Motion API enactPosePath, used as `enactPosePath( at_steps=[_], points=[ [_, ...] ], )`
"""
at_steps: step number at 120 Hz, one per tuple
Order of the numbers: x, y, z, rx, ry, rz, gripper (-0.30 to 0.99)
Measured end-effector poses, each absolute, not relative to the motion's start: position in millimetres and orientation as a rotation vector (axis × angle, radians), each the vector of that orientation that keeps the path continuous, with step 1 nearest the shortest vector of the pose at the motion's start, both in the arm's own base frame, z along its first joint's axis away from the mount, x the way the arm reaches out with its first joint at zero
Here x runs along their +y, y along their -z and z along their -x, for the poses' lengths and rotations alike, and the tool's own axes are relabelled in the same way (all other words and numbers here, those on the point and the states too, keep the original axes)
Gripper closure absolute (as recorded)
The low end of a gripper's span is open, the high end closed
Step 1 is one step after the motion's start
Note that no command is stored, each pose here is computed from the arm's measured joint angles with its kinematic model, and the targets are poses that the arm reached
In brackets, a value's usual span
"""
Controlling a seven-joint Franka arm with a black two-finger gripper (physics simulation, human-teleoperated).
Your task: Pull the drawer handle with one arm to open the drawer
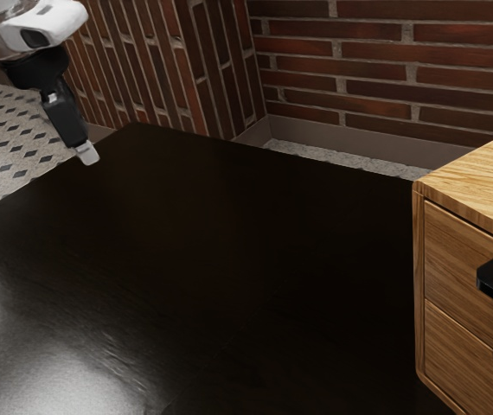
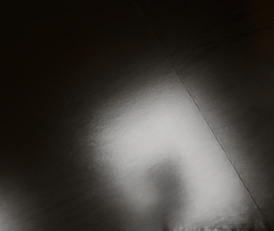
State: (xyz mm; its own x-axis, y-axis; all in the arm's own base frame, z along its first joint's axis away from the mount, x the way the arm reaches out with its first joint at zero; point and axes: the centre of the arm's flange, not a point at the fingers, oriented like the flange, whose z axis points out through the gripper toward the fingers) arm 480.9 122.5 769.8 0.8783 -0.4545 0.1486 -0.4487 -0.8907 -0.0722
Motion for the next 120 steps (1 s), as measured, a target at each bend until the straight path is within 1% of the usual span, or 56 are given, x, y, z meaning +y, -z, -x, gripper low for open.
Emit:
enactPosePath(
  at_steps=[19, 36, 56, 67, 83, 102, 120],
  points=[
    [106, -769, -486, 0.943, 0.236, 2.932, 0.00],
    [64, -785, -477, 1.195, 0.260, 2.798, 0.00],
    [6, -783, -484, 1.434, 0.202, 2.602, 0.00],
    [-16, -777, -482, 1.562, 0.198, 2.513, 0.00],
    [-37, -755, -481, 1.725, 0.205, 2.408, 0.00],
    [-71, -742, -483, 1.875, 0.248, 2.274, 0.00],
    [-100, -735, -471, 1.998, 0.300, 2.150, 0.00]
  ],
)
